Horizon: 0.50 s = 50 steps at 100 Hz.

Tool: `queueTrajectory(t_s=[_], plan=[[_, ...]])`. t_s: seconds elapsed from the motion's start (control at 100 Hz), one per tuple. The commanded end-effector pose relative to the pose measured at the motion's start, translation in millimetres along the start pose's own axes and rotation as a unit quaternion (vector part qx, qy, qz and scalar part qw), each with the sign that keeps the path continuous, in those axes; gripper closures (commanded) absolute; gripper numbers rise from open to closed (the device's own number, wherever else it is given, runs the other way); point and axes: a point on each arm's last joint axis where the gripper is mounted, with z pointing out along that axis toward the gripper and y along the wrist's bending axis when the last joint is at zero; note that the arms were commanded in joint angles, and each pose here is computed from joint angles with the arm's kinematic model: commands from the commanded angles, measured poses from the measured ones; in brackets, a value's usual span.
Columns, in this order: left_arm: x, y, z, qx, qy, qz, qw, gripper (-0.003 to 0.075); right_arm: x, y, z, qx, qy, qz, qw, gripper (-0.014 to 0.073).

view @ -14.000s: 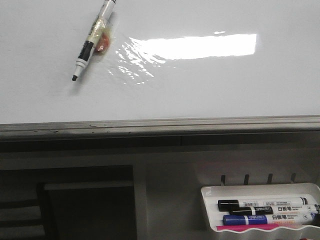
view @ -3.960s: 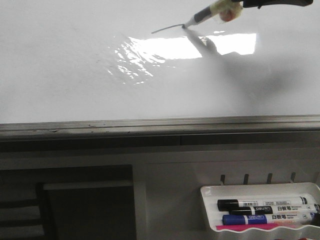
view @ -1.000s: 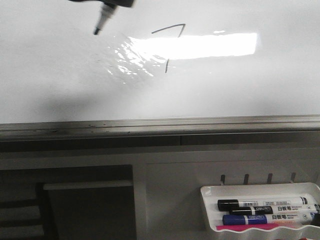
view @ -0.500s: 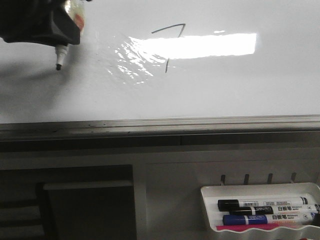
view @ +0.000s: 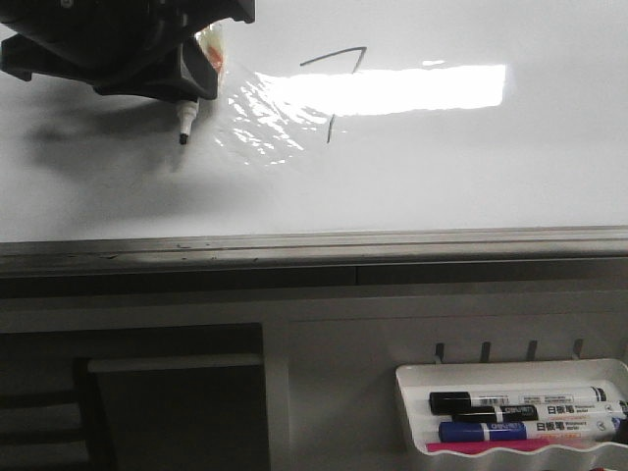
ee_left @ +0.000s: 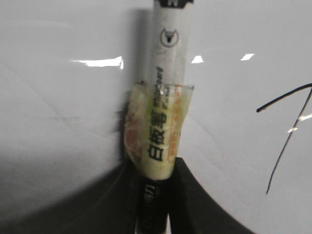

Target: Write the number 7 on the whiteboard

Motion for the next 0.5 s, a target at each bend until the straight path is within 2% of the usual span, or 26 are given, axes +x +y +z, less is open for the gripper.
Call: queueTrajectory(t_s=[0.0, 0.08, 0.15, 0.2, 0.32, 0.37, 0.42, 0.49], plan=[[-13.8, -3.0, -5.3, 0.001, -0.024, -0.006, 1.0, 0.074, -12.1, 1.3, -5.6, 0.008, -0.041, 0.006, 0.999, 0.0085], [-13.8, -3.0, -5.3, 0.001, -0.024, -0.006, 1.0, 0.0725, -12.2, 1.2, -5.6, 0.008, -0.041, 0.007, 0.999, 0.0085], [-13.6, -3.7, -5.3, 0.005, -0.023, -0.006, 1.0, 0.0654, -12.3, 1.1, -5.6, 0.008, -0.041, 0.007, 0.999, 0.0085], [-13.6, -3.7, -5.3, 0.005, -0.023, -0.006, 1.0, 0.057, -12.3, 1.1, -5.6, 0.008, -0.041, 0.007, 0.999, 0.0085], [-13.6, -3.7, -5.3, 0.005, -0.023, -0.006, 1.0, 0.0288, -12.3, 1.1, -5.6, 0.008, -0.041, 0.007, 0.999, 0.0085], [-15.3, -3.4, -7.4, 0.003, -0.027, -0.007, 1.0, 0.0212, -12.5, 1.3, -5.6, 0.007, -0.043, 0.008, 0.999, 0.0085], [-17.8, -3.2, -10.7, 0.002, -0.033, -0.006, 0.999, 0.0181, -12.9, 1.6, -5.6, 0.006, -0.045, 0.011, 0.999, 0.0085], [-24.0, -2.8, -19.2, -0.001, -0.048, 0.005, 0.999, 0.0192, -14.9, 2.4, -5.8, 0.0, -0.056, 0.022, 0.998, 0.0085]])
